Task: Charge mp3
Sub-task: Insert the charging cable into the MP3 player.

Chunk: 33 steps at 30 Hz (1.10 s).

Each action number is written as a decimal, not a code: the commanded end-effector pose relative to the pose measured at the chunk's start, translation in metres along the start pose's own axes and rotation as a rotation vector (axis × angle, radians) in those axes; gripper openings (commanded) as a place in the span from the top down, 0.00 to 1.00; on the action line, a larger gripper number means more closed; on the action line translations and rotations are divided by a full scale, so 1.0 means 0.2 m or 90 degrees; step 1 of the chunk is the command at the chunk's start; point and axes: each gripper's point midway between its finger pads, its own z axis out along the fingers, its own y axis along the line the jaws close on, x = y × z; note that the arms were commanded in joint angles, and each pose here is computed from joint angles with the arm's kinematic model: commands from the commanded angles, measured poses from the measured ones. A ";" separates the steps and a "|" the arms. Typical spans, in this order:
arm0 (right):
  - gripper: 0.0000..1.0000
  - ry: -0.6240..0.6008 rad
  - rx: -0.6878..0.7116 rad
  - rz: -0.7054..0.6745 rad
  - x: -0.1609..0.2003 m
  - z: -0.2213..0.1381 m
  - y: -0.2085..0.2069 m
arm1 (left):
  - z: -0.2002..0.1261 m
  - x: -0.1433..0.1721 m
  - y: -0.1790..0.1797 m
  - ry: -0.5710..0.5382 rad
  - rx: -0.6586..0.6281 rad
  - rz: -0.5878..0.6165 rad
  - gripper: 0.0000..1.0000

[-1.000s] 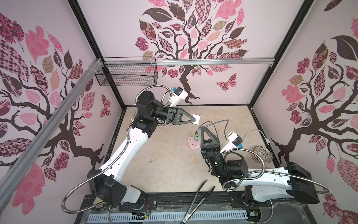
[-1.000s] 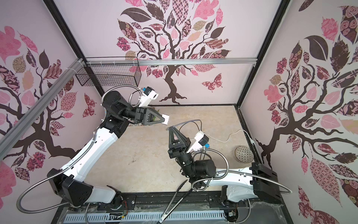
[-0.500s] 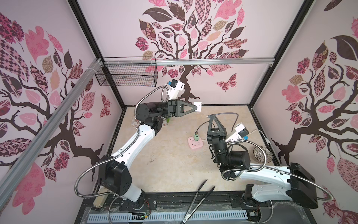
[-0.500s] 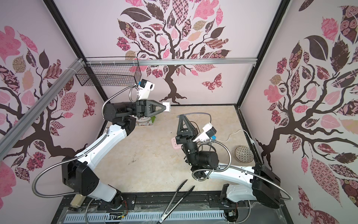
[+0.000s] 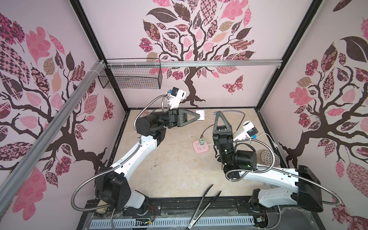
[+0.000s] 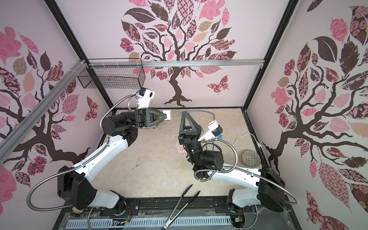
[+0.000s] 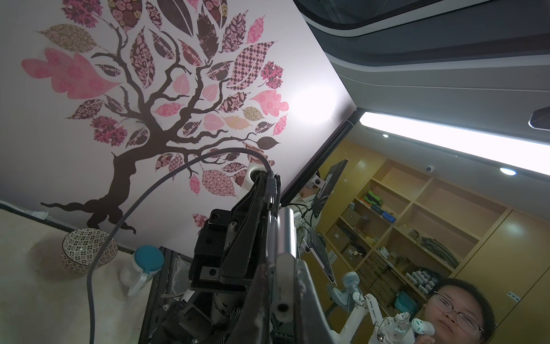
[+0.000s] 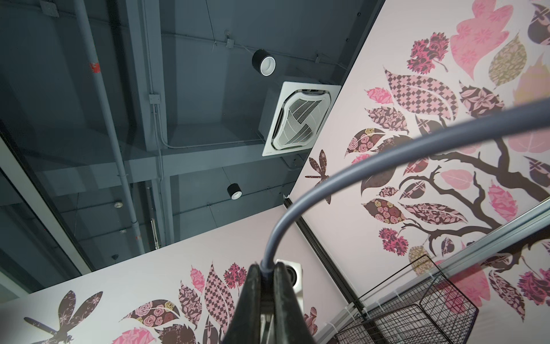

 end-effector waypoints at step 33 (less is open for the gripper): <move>1.00 -0.041 -0.036 0.104 0.00 0.02 0.06 | -0.04 -0.01 -0.02 -0.044 -0.012 0.057 1.00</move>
